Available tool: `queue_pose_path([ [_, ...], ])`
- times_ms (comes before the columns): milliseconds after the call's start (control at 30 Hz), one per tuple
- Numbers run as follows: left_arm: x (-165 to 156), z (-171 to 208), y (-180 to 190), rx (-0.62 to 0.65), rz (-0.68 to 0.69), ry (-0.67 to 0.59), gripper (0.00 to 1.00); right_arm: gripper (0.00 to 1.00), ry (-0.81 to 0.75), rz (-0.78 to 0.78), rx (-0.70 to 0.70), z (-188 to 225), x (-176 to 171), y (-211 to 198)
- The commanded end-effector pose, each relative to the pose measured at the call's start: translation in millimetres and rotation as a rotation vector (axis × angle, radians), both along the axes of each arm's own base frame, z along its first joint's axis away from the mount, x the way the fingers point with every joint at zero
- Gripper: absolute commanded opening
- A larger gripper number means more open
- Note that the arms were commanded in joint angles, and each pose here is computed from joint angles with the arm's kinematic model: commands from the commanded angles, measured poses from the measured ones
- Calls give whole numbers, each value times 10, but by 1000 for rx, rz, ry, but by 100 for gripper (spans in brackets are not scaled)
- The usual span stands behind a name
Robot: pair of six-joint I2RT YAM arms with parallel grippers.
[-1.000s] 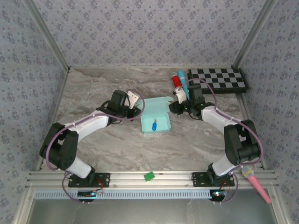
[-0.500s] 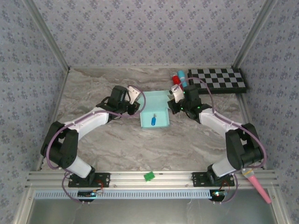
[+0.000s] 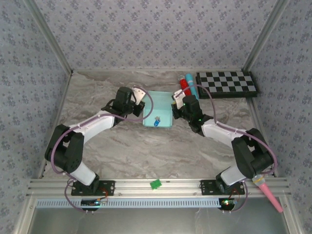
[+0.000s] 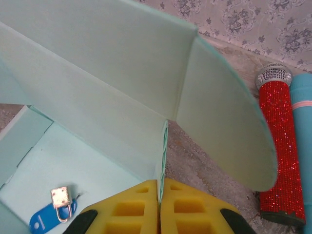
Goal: Fold the paper box
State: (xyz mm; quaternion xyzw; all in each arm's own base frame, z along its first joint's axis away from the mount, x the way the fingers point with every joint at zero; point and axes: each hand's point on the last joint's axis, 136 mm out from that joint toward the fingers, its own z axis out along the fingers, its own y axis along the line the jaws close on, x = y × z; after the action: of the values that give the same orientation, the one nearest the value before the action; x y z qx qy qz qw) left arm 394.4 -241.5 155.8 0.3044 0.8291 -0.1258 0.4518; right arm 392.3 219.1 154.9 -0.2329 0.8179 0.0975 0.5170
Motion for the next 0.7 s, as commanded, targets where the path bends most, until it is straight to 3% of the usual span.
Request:
queue_pose_path([
  [0,24,49,-70,-45,-8,-25,0,8,-59,-27,32,123,91,59],
  [500,-15,-185,-55,-80,48,80,0,8,-14,-77,60,-17,186,69],
  [667,-6,-215,-32,-103,81,96,6,7,-18,-128,92,-30,198,33],
])
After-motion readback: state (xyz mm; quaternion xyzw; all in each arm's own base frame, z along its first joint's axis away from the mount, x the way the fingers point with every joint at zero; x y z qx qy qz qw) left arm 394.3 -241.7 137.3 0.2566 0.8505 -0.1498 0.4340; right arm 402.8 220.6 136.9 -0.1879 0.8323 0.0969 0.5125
